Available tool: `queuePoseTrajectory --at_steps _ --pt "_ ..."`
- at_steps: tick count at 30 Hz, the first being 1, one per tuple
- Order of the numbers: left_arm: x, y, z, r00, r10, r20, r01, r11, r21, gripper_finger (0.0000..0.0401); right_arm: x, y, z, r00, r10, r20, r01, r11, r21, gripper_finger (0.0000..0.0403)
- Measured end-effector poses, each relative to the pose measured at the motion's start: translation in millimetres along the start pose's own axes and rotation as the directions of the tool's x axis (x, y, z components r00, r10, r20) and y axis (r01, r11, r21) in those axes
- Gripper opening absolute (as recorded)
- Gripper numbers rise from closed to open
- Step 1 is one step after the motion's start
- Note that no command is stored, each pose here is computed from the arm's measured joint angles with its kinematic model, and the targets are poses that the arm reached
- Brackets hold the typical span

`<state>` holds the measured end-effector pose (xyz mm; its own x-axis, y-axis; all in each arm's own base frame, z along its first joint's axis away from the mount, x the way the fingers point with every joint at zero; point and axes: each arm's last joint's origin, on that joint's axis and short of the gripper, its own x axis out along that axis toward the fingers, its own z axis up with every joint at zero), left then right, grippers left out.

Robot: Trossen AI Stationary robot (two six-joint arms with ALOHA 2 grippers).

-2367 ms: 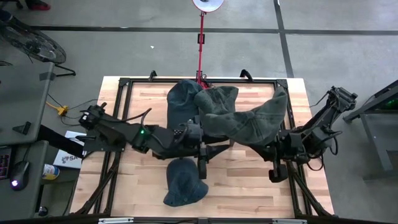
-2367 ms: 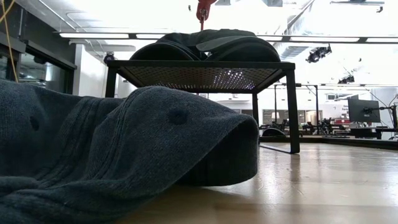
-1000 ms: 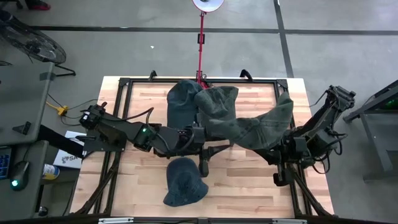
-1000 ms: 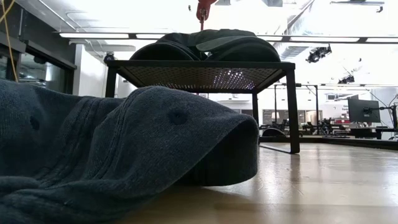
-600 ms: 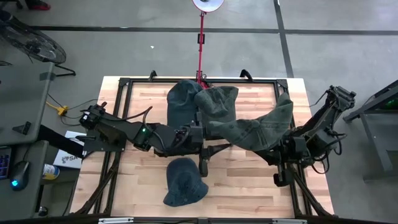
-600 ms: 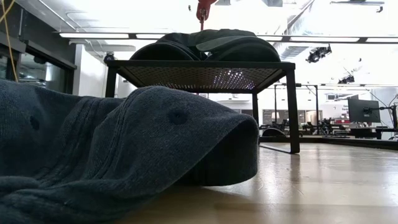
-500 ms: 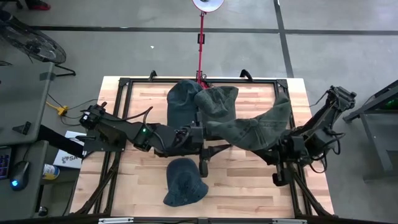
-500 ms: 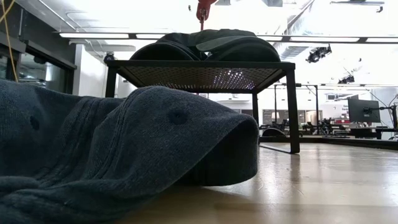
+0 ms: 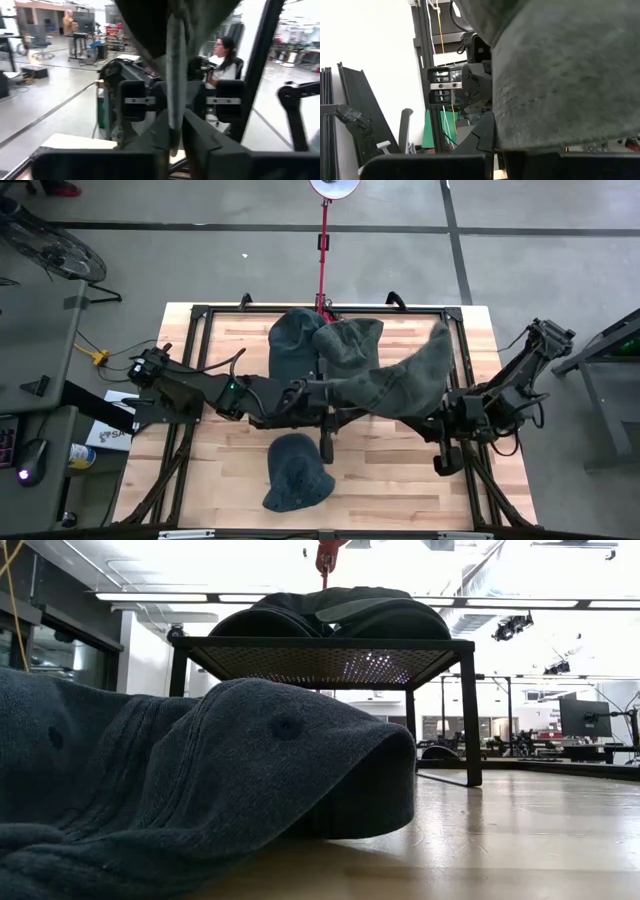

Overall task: Pick & Place hat
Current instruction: Stack the gray cap on top of the gray cap on the shelf

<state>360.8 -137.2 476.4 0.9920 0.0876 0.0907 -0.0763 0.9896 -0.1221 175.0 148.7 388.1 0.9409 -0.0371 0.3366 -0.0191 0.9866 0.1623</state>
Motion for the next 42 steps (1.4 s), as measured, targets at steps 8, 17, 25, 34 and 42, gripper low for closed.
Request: queuePoseTrajectory --at_steps 8,17,25,34,42 --pt "-0.2 -0.2 0.0 1.0 -0.002 -0.001 0.002 1.0 0.0 0.001 0.0 -0.2 0.0 1.0 -0.007 -0.002 0.007 1.0 0.004 0.0018" --pt "-0.3 0.2 -2.4 1.0 0.007 -0.023 -0.006 1.0 0.028 0.0006 -9.1 5.2 -4.9 0.989 -0.119 -0.083 0.121 0.993 0.016 0.0101" --pt "-9.5 4.4 -3.5 0.993 -0.007 -0.12 0.015 0.998 0.068 0.0006 -28.2 19.8 -22.3 0.966 -0.106 -0.238 0.11 0.994 0.004 0.0156" --pt "-24.5 4.1 -29.4 0.898 -0.089 -0.43 0.132 0.989 0.07 0.0005 -48.4 32.5 -31.8 0.942 -0.021 -0.334 0.035 0.999 0.036 0.0169" --pt "-40.8 -4.1 -43.4 0.845 0.047 -0.532 0.034 0.99 0.14 0.0005 -51.7 27.5 -21.8 0.949 -0.041 -0.313 0.053 0.998 0.03 0.0169"
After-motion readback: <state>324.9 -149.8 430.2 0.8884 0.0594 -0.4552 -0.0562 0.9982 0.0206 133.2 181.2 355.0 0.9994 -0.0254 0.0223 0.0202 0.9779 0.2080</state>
